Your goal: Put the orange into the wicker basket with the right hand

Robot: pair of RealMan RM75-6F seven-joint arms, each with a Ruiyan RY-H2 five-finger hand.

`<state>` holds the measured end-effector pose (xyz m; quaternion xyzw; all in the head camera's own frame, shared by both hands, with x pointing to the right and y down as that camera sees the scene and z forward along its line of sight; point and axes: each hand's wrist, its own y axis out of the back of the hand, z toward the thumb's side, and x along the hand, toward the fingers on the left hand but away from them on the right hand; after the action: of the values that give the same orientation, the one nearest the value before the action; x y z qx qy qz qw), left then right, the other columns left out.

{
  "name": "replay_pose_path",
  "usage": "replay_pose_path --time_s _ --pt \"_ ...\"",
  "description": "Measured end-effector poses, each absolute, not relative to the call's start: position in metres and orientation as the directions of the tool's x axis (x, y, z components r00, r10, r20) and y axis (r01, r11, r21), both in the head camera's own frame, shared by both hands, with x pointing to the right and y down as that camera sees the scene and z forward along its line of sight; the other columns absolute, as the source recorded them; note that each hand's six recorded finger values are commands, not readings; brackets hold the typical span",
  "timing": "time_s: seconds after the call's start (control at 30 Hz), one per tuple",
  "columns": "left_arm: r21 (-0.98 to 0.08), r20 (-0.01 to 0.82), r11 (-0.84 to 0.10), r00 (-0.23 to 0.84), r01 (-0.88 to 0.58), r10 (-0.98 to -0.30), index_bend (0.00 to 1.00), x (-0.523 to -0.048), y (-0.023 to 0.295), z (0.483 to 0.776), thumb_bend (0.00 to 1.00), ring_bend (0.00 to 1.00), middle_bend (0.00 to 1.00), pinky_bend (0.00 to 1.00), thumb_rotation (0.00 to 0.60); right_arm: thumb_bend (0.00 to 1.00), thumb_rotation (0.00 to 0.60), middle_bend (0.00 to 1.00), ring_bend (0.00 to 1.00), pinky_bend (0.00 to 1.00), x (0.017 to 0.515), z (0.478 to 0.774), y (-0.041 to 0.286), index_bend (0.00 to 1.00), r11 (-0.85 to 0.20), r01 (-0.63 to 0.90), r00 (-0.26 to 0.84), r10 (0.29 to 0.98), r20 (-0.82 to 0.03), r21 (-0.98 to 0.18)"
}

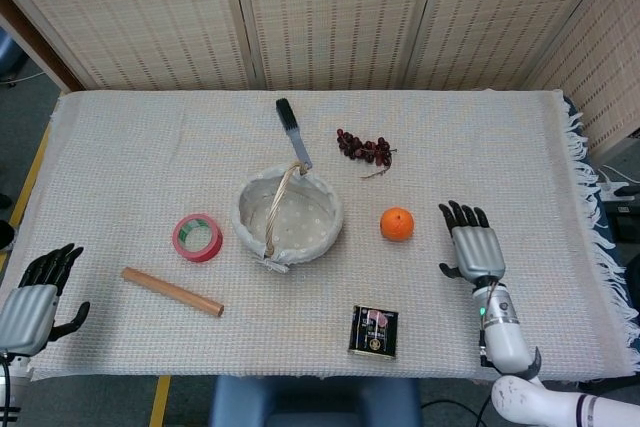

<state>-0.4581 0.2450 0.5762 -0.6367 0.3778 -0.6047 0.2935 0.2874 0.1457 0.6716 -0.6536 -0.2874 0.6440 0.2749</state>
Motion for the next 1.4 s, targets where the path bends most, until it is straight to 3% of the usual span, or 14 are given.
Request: replay_pose_path --time_s 0.27,0.67,0.73,0.8,0.87,0.93,1.1,1.4 --pt "-0.828 0.552 -0.544 -0.021 -0.137 -0.834 0.00 -0.459 0.244 0.576 0.38 0.00 0.00 0.07 0.600 0.12 0.600 0.00 0.00 0.03 0.235 0.704 0.130 0.00 -0.696 0.027 0.023 0.718 -0.695 -0.718" --pt "-0.816 0.567 -0.557 -0.026 -0.157 -0.823 0.00 -0.459 0.246 0.577 0.38 0.00 0.00 0.07 0.600 0.12 0.600 0.00 0.00 0.04 0.204 0.735 0.120 0.00 -0.702 -0.002 0.004 0.712 -0.702 -0.712" --pt "-0.816 0.567 -0.556 -0.027 -0.159 -0.824 0.00 -0.459 0.246 0.577 0.38 0.00 0.00 0.07 0.600 0.13 0.600 0.05 0.05 0.13 0.197 0.740 0.118 0.00 -0.698 0.011 0.007 0.716 -0.698 -0.716" --pt "-0.815 0.567 -0.556 -0.029 -0.161 -0.823 0.00 -0.460 0.246 0.577 0.38 0.00 0.00 0.07 0.600 0.16 0.600 0.25 0.26 0.35 0.191 0.742 0.116 0.01 -0.686 0.030 0.012 0.728 -0.686 -0.727" --pt "-0.815 0.568 -0.557 -0.031 -0.163 -0.822 0.00 -0.461 0.246 0.577 0.38 0.00 0.00 0.07 0.600 0.21 0.600 0.49 0.54 0.60 0.184 0.743 0.114 0.03 -0.666 0.046 0.025 0.746 -0.666 -0.745" --pt "-0.814 0.569 -0.557 -0.033 -0.166 -0.822 0.00 -0.462 0.246 0.577 0.38 0.00 0.00 0.07 0.600 0.23 0.600 0.57 0.62 0.68 0.178 0.741 0.115 0.05 -0.647 0.057 0.043 0.762 -0.646 -0.760" --pt "-0.813 0.569 -0.558 -0.030 -0.166 -0.822 0.00 -0.461 0.246 0.576 0.38 0.00 0.00 0.07 0.600 0.25 0.600 0.62 0.67 0.75 0.181 0.733 0.116 0.09 -0.621 0.052 0.055 0.784 -0.618 -0.782" --pt "-0.812 0.572 -0.560 -0.032 -0.166 -0.820 0.00 -0.460 0.246 0.577 0.38 0.00 0.00 0.07 0.600 0.25 0.600 0.62 0.68 0.75 0.184 0.691 0.102 0.15 -0.561 0.169 0.094 0.828 -0.553 -0.811"
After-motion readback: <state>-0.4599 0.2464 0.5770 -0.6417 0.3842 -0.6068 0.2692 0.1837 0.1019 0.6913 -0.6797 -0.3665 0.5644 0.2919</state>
